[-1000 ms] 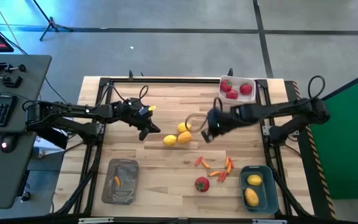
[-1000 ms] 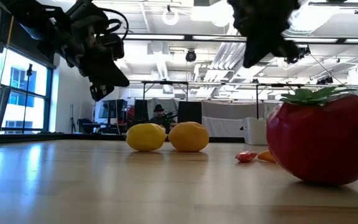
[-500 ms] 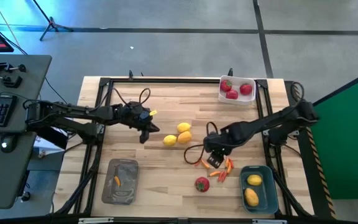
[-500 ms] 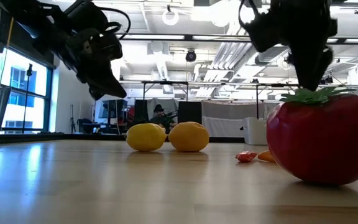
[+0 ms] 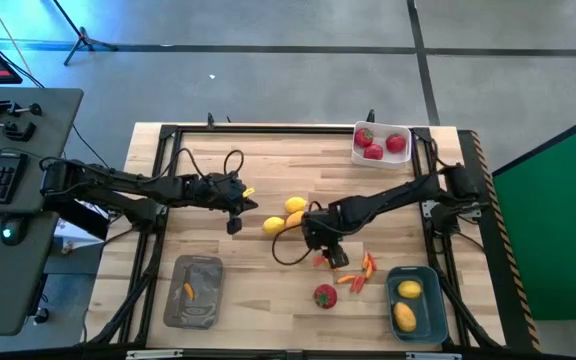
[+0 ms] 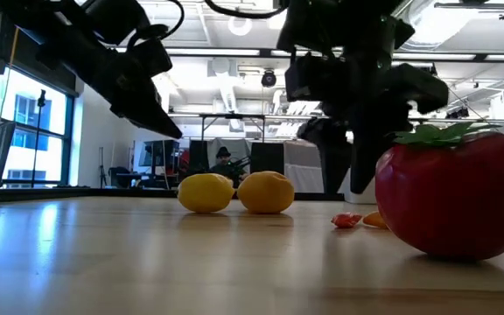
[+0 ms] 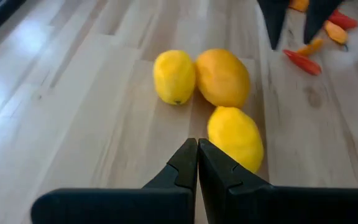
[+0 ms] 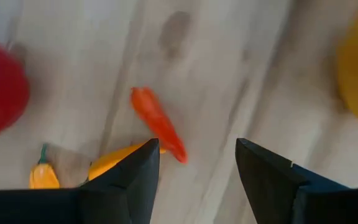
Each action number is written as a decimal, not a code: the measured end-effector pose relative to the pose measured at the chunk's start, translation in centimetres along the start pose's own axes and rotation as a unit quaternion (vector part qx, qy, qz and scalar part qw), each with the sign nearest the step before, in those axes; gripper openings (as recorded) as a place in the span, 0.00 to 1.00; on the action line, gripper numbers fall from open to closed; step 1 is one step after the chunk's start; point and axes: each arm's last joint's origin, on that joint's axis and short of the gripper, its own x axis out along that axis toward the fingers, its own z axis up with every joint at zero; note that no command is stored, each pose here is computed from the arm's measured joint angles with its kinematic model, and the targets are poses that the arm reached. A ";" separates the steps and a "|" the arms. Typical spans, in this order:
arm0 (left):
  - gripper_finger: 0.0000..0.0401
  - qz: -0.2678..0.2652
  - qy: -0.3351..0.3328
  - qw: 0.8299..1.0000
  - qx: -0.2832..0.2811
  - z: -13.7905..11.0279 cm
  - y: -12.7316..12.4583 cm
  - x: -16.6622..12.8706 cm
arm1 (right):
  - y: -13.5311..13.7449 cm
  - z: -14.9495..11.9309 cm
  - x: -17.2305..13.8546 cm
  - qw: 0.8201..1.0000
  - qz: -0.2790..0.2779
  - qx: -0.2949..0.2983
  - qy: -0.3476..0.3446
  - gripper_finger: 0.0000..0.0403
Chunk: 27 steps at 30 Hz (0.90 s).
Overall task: Sort produce into baskets
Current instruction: Put the orange chili pepper into the black bin
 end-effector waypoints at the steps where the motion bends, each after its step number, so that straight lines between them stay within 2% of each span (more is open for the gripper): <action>1: 0.00 0.002 -0.001 1.000 -0.001 0.0 0.0 0.0 | 0.0 0.0 0.2 1.000 0.007 -0.018 0.000 0.49; 7: 0.00 0.016 0.013 1.000 -0.010 -0.3 -0.6 0.0 | -0.1 0.2 1.5 0.996 0.025 -0.089 -0.007 0.49; 14: 0.00 0.045 0.019 0.998 -0.034 -0.5 -0.8 -0.1 | -0.4 0.2 3.2 0.995 0.032 -0.094 0.003 0.43; 21: 0.00 -0.014 0.035 0.997 -0.068 -0.7 -1.1 -0.1 | -0.5 0.7 3.2 0.998 0.031 -0.042 -0.023 0.24; 24: 0.00 -0.028 0.039 0.995 -0.092 -0.7 -1.2 -0.1 | -0.5 1.6 3.3 0.997 0.026 -0.034 -0.069 0.12; 27: 0.00 -0.042 0.040 0.994 -0.092 -0.7 -1.4 -0.1 | -0.7 2.5 3.1 0.993 0.008 -0.013 -0.114 0.03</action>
